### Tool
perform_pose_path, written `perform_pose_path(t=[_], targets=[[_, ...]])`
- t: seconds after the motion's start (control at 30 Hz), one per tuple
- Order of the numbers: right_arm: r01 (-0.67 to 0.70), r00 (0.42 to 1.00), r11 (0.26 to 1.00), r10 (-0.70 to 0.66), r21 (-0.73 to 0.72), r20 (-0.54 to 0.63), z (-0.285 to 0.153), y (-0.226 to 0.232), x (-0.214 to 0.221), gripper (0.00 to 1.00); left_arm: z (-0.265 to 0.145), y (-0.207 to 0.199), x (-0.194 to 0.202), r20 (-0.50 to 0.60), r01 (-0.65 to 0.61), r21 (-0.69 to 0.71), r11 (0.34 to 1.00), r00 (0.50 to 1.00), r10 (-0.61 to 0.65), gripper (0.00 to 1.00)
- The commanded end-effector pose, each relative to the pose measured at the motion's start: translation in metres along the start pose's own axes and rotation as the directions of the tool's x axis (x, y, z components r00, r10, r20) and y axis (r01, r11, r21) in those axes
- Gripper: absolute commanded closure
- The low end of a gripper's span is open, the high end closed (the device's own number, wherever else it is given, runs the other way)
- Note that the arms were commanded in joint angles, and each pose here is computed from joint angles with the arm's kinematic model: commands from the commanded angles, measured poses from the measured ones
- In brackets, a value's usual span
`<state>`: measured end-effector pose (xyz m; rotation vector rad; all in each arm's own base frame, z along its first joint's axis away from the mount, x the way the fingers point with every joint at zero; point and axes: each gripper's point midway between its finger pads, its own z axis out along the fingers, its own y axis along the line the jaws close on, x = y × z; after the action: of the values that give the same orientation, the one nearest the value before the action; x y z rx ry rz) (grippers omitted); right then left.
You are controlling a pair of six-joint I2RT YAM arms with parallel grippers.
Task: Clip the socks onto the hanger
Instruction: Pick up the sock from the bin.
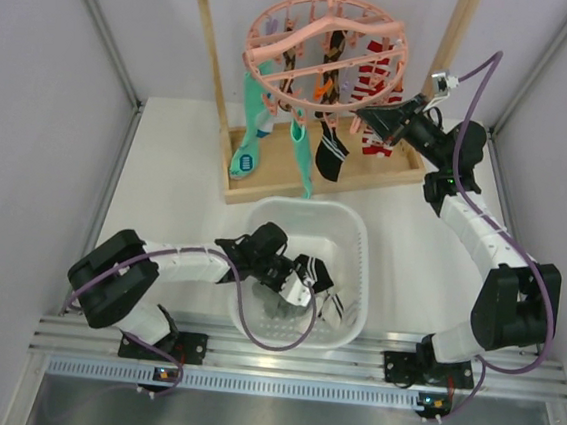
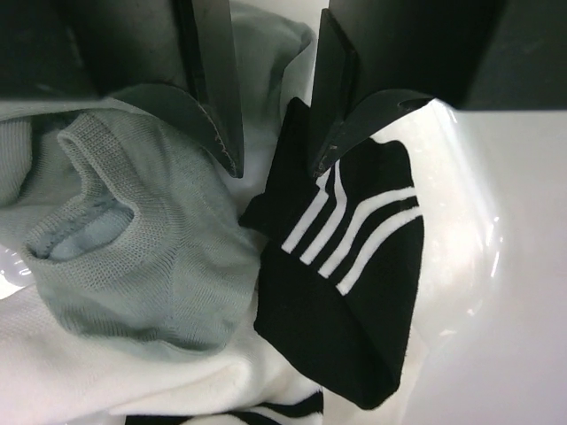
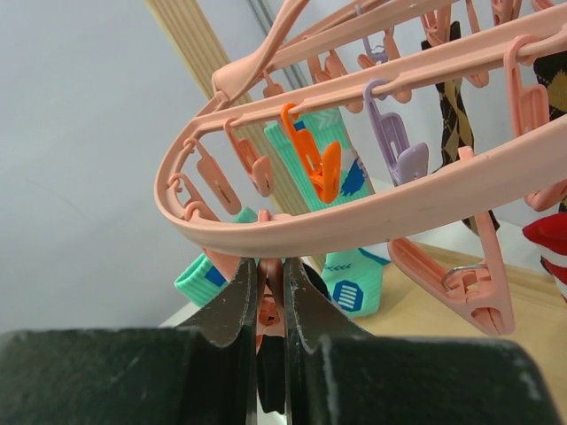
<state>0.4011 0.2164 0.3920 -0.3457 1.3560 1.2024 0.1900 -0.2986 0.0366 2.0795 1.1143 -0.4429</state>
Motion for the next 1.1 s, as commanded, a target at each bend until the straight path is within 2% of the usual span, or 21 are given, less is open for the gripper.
perform_pose_path(t=[0.0,0.23,0.37,0.4,0.43,0.57,0.7,0.73,0.77,0.83,1.07], targets=[[0.034,0.999,0.999,-0.034,-0.031,0.007,0.0,0.007,-0.012,1.0,0.003,0.018,-0.003,0.009,-0.033,-0.029,0.999,0.999,0.033,0.6],[0.036,0.999,0.999,-0.036,-0.035,0.009,0.001,0.007,-0.013,1.0,0.002,0.032,-0.003,0.016,-0.045,-0.061,0.997,0.999,0.046,0.64],[0.042,0.999,0.999,-0.041,-0.035,0.011,0.0,0.008,-0.015,1.0,-0.009,0.033,-0.021,0.063,-0.039,-0.036,0.999,0.997,0.041,0.8],[0.045,0.999,0.998,-0.044,-0.035,0.011,0.0,0.008,-0.015,1.0,-0.013,0.03,-0.028,0.083,-0.028,0.0,1.0,0.996,0.028,0.88],[0.046,0.999,0.998,-0.045,-0.033,0.011,0.0,0.007,-0.015,1.0,-0.016,0.027,-0.032,0.09,-0.026,0.024,0.999,0.996,0.024,0.92],[0.043,0.999,0.998,-0.043,-0.034,0.012,0.001,0.007,-0.015,1.0,-0.031,0.024,-0.05,0.121,0.004,0.078,0.997,0.993,-0.013,1.0],[0.039,0.999,0.999,-0.038,-0.034,0.012,0.001,0.007,-0.014,1.0,-0.036,0.023,-0.048,0.095,0.021,0.086,0.996,0.995,-0.029,0.98],[0.04,0.999,0.999,-0.04,-0.033,0.013,0.0,0.006,-0.014,1.0,-0.034,0.023,-0.044,0.082,0.019,0.085,0.996,0.996,-0.026,0.89],[0.037,0.999,0.999,-0.036,-0.03,0.012,0.0,0.006,-0.014,1.0,-0.031,0.021,-0.037,0.054,0.028,0.089,0.996,0.998,-0.033,0.73],[0.041,0.999,0.999,-0.041,-0.031,0.012,0.0,0.007,-0.014,1.0,-0.024,0.017,-0.028,0.029,0.039,0.109,0.993,0.999,-0.042,0.66],[0.043,0.999,0.999,-0.043,-0.032,0.005,-0.001,0.007,-0.014,1.0,-0.003,0.025,-0.011,-0.015,0.072,0.102,0.992,0.997,-0.071,0.66]])
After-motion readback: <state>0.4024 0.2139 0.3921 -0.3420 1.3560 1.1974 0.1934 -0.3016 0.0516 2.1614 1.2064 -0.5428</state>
